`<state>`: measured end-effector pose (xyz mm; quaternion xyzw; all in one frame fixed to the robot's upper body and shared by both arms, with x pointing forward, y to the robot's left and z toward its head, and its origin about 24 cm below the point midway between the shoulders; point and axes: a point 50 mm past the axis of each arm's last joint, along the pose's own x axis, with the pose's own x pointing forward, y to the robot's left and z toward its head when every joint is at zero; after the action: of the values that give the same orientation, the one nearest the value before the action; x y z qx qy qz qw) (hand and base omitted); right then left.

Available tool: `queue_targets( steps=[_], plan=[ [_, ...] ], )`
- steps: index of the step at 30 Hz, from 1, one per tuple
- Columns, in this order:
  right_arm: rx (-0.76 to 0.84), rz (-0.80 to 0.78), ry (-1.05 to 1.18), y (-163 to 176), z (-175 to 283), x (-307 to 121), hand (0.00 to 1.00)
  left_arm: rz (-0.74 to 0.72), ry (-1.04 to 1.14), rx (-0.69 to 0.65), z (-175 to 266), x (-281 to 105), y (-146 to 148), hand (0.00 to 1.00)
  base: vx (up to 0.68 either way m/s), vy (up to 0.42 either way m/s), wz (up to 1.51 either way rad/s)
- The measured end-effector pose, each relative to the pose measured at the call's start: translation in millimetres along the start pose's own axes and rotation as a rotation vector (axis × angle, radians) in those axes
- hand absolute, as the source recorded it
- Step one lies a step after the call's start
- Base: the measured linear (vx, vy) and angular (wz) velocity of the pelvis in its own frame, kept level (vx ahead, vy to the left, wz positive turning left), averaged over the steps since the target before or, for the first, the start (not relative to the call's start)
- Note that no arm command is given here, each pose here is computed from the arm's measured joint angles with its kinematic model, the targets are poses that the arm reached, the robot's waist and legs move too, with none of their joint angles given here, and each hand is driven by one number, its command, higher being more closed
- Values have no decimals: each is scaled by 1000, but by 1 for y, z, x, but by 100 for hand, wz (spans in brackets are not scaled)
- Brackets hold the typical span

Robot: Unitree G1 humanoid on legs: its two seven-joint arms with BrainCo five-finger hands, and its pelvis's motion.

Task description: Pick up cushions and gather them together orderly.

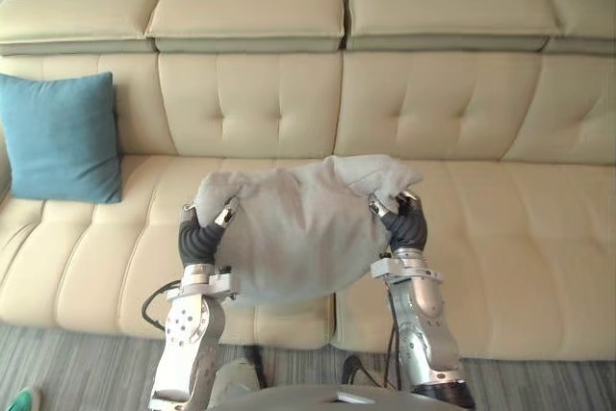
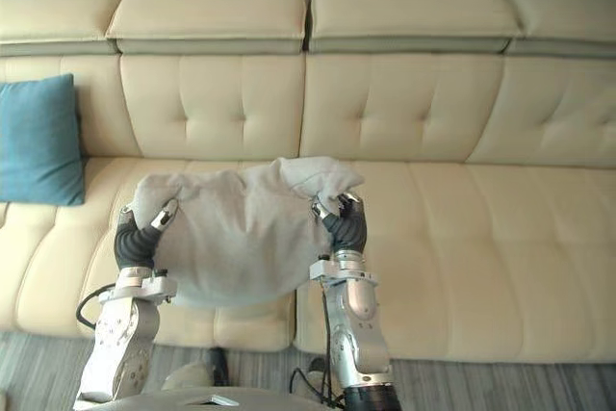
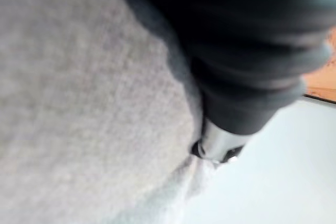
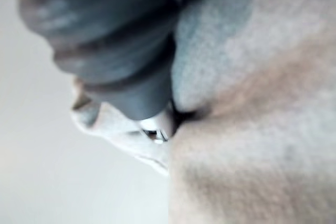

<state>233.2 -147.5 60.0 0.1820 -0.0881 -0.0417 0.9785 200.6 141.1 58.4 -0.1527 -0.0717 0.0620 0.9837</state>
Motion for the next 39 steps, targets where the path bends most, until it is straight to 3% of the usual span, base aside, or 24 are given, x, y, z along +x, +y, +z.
queue_targets(
  steps=[10, 16, 19, 22, 26, 33, 39],
  plan=[
    [-70, 34, 47, 4, -12, 24, 100, 40, 29, 72, -11, 19, 4, 100, -44, 24, -32],
    [-111, 127, -107, 51, 22, 80, 100, 62, -147, 222, 22, 86, -2, 100, -192, -42, -8],
    [-157, 127, -226, 74, 50, 102, 100, 114, -245, 265, 46, 118, -12, 100, -202, -78, 8],
    [-176, 138, -410, 110, 100, 125, 100, 165, -419, 311, 103, 161, -26, 100, -171, -65, 1],
    [-157, 77, -569, 132, 155, 146, 100, 200, -564, 306, 167, 194, -52, 100, -159, -71, 14],
    [-31, -83, -739, 142, 239, 164, 100, 156, -813, 220, 274, 198, -106, 100, -66, 5, 21],
    [-13, -88, -736, 147, 245, 166, 100, 160, -818, 185, 280, 197, -108, 100, 23, 62, 11]
  ],
)
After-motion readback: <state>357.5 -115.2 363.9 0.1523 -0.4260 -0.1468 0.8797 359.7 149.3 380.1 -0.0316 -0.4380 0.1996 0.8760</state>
